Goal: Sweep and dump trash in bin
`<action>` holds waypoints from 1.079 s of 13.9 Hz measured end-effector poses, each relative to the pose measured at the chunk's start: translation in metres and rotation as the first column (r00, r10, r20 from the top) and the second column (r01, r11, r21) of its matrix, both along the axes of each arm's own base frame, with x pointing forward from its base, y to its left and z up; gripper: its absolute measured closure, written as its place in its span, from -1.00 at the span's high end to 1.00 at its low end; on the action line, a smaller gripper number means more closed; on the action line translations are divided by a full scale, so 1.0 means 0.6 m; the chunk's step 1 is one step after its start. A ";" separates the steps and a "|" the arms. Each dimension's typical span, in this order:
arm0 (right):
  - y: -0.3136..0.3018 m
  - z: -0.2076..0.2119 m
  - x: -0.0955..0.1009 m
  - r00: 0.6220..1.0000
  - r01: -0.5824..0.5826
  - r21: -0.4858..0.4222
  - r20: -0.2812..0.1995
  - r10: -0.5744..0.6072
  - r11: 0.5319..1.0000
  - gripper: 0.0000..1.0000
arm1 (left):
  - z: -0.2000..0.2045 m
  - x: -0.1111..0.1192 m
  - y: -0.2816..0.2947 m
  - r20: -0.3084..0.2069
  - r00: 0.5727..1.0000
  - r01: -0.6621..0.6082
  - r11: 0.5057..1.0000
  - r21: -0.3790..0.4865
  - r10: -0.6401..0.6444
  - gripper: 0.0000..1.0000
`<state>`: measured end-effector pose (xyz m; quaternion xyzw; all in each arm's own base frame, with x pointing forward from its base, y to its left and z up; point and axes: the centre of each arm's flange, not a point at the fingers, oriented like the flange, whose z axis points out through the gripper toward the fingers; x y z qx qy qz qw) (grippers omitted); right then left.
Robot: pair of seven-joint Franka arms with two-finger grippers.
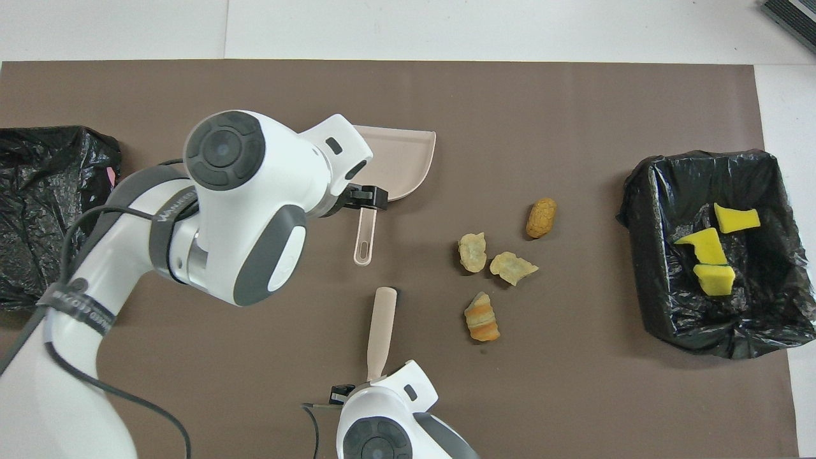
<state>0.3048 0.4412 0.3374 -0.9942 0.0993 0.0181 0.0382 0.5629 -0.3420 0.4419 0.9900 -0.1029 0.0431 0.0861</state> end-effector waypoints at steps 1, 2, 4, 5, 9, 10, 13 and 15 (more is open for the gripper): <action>0.000 0.002 0.000 1.000 -0.001 -0.012 -0.010 0.001 1.000 -0.48 | -0.029 -0.003 -0.010 -0.021 1.000 0.009 1.000 0.011 -0.009 1.00; 0.000 0.007 0.002 1.000 -0.001 -0.028 -0.023 0.000 1.000 -0.48 | -0.056 -0.008 -0.016 -0.038 0.999 0.018 1.000 0.020 -0.017 1.00; -0.005 0.022 0.011 0.999 0.006 -0.054 -0.046 -0.009 0.999 -0.48 | -0.095 -0.020 -0.019 -0.052 0.998 0.026 0.999 0.031 -0.024 1.00; -0.014 0.032 0.018 0.998 0.016 -0.069 -0.058 -0.020 0.998 -0.48 | -0.111 -0.027 -0.019 -0.057 0.998 0.030 0.999 0.035 -0.028 1.00; -0.101 0.099 0.070 0.994 0.014 -0.113 -0.109 -0.027 0.994 -0.48 | -0.136 -0.045 -0.027 -0.063 0.997 0.044 0.998 0.040 -0.041 1.00; -0.132 0.117 0.086 0.992 0.001 -0.117 -0.123 -0.015 0.993 -0.48 | -0.136 -0.046 -0.028 -0.063 0.997 0.045 0.998 0.041 -0.043 0.99; -0.227 0.159 0.129 0.987 -0.042 -0.118 -0.161 0.023 0.992 -0.48 | -0.141 -0.049 -0.028 -0.072 0.996 0.048 0.998 0.046 -0.044 0.30; -0.291 0.175 0.160 0.984 -0.062 -0.106 -0.173 0.043 0.992 -0.48 | -0.148 -0.054 -0.029 -0.080 0.996 0.051 0.997 0.051 -0.047 0.02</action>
